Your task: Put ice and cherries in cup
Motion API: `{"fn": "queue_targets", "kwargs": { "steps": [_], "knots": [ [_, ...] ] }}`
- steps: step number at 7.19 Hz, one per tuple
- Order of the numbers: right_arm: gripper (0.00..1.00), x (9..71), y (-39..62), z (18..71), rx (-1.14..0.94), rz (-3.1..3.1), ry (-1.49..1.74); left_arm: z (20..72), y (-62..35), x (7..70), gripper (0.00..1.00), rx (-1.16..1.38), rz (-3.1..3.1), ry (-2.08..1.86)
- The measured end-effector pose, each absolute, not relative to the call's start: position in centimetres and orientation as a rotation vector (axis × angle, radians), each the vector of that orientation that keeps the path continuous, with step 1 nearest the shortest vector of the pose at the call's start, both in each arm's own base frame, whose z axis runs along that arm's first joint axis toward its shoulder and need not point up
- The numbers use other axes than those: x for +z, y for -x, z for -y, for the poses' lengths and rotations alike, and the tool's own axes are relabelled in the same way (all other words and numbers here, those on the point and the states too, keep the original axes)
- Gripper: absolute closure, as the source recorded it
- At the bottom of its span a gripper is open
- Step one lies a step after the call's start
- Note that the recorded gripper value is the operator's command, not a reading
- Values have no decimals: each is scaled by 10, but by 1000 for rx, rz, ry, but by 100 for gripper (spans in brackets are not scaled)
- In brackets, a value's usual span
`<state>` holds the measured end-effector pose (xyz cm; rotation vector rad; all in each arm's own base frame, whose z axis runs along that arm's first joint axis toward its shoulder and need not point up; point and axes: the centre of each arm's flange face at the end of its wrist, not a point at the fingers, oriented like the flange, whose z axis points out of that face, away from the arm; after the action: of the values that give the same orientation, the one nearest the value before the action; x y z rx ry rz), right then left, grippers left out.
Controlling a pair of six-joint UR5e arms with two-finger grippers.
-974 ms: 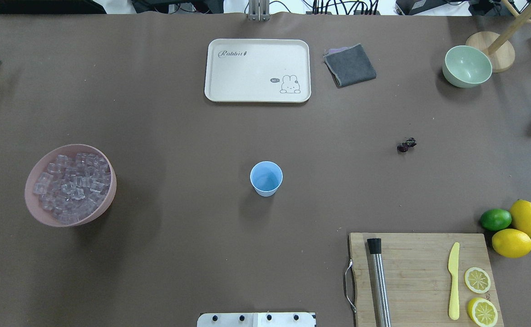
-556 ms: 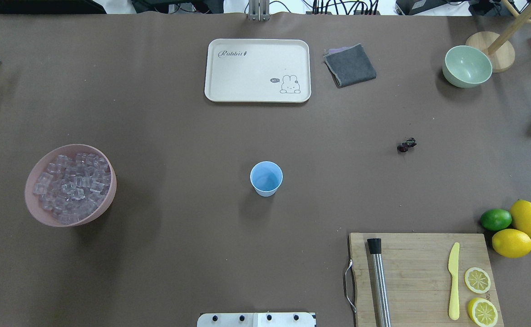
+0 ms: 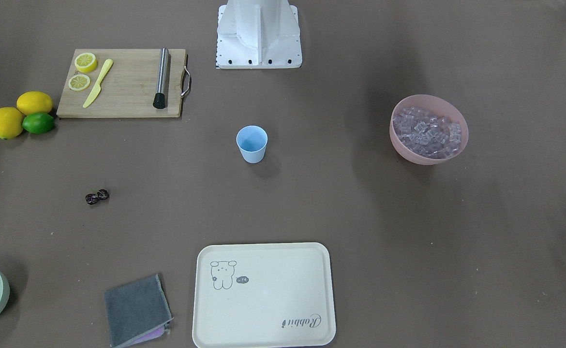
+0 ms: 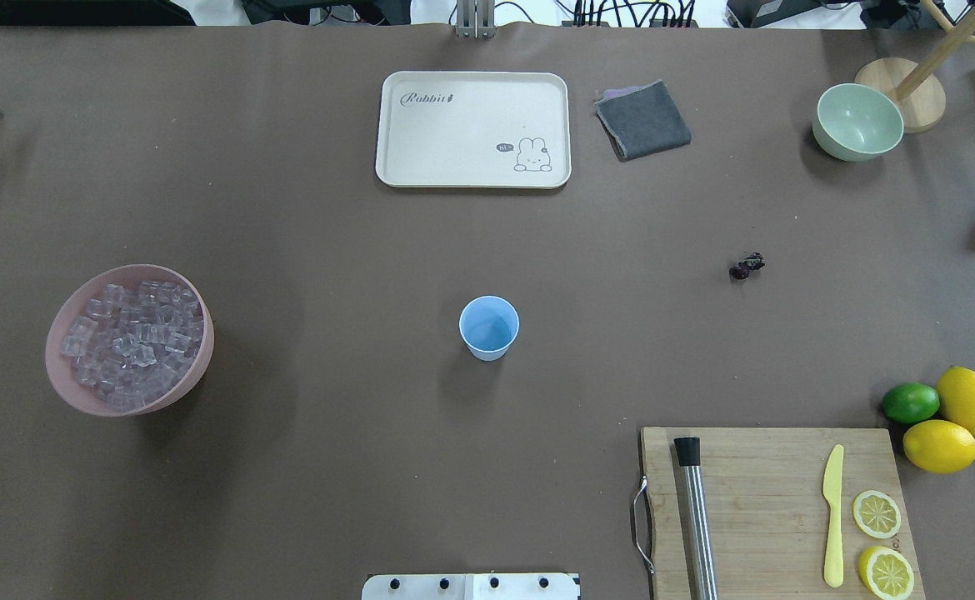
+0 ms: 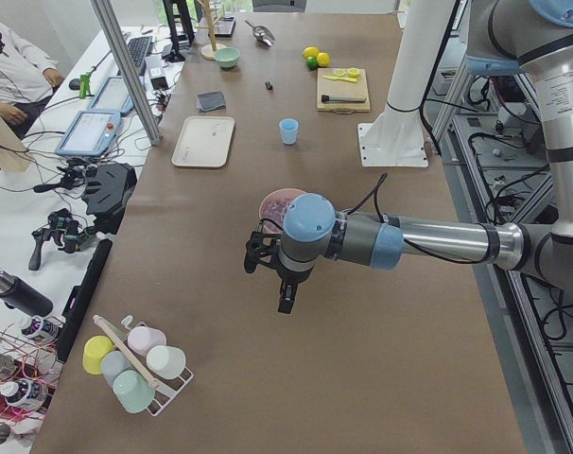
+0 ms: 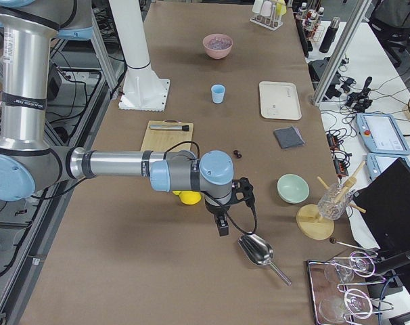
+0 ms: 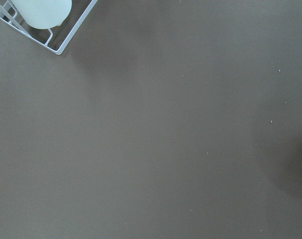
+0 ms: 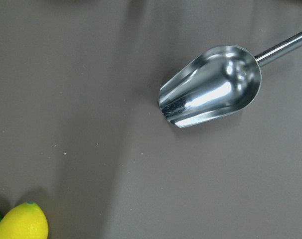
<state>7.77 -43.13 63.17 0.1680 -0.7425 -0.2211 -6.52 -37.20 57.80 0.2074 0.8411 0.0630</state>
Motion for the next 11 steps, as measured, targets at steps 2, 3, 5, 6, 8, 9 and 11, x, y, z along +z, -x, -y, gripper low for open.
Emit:
{"fn": "queue_targets", "kwargs": {
  "steps": [2,3,5,6,8,9,11],
  "knots": [
    [0,631,-76,432,-226,748,-171,369,64,579,2,66,-840,-212],
    [0,631,-75,432,-227,750,-171,369,64,578,2,66,-840,-215],
    [0,632,-74,431,-228,753,-168,369,65,577,2,70,-840,-226],
    [0,633,-73,430,-228,759,-166,369,65,577,2,74,-839,-237],
    [0,634,-71,428,-226,781,-162,367,64,579,2,76,-840,-241],
    [0,635,-71,428,-226,785,-161,365,64,580,2,77,-842,-239],
    [0,635,-71,427,-228,791,-162,364,64,581,2,75,-843,-236]
  ]
}}
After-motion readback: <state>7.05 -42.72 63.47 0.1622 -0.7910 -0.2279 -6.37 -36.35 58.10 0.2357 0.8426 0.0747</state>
